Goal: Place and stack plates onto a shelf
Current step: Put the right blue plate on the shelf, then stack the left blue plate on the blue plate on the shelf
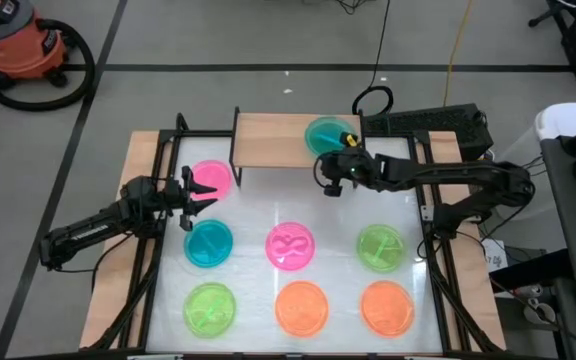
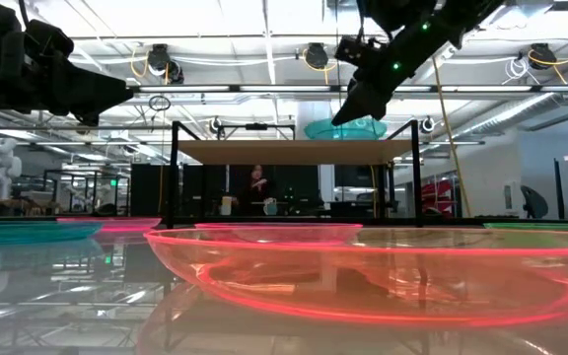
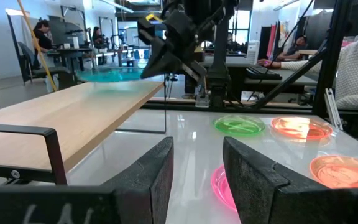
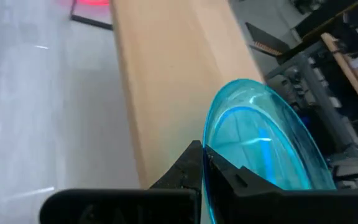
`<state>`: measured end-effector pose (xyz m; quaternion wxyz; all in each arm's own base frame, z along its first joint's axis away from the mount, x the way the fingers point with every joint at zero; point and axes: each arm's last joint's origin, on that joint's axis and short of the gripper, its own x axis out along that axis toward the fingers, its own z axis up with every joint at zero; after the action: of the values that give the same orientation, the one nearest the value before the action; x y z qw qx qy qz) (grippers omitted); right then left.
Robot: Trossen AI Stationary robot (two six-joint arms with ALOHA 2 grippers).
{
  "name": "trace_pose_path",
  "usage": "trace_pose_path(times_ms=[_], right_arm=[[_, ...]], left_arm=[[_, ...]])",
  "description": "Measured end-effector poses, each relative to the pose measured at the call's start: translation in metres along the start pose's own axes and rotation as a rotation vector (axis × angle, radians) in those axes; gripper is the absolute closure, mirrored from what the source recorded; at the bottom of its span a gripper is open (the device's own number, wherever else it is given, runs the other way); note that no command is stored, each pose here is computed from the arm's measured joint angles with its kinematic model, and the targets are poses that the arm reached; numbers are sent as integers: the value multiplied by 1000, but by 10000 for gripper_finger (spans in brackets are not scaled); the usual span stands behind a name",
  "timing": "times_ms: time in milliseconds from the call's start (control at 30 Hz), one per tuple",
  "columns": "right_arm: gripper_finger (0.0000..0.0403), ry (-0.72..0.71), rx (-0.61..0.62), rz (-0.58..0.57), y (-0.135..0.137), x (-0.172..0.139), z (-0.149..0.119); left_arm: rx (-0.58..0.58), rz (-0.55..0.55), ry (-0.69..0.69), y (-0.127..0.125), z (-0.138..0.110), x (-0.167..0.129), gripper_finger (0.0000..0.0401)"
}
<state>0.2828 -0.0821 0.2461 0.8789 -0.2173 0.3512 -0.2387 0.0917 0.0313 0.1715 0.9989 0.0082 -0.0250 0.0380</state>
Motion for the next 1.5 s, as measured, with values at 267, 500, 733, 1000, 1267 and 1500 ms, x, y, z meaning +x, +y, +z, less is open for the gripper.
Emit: trace_pose_path(times_ms=[267,500,733,1000,1267,1500], right_arm=[[403,37,9,2,2,10,-5],[391,43,24,-6,-1,11,-6],[324,33,21,-2,1,8,-4],[278,-83,92,-12,-7,-26,9],[279,-245,164,60,-6,-89,21],[279,-364,188,162,12,-123,15]], left_arm=[[0,0,0,0,0,0,256],[0,0,0,0,0,0,256],[0,0,0,0,0,0,256],[0,0,0,0,0,0,256],[0,0,0,0,0,0,256],[67,1,-103,0,10,-1,256]])
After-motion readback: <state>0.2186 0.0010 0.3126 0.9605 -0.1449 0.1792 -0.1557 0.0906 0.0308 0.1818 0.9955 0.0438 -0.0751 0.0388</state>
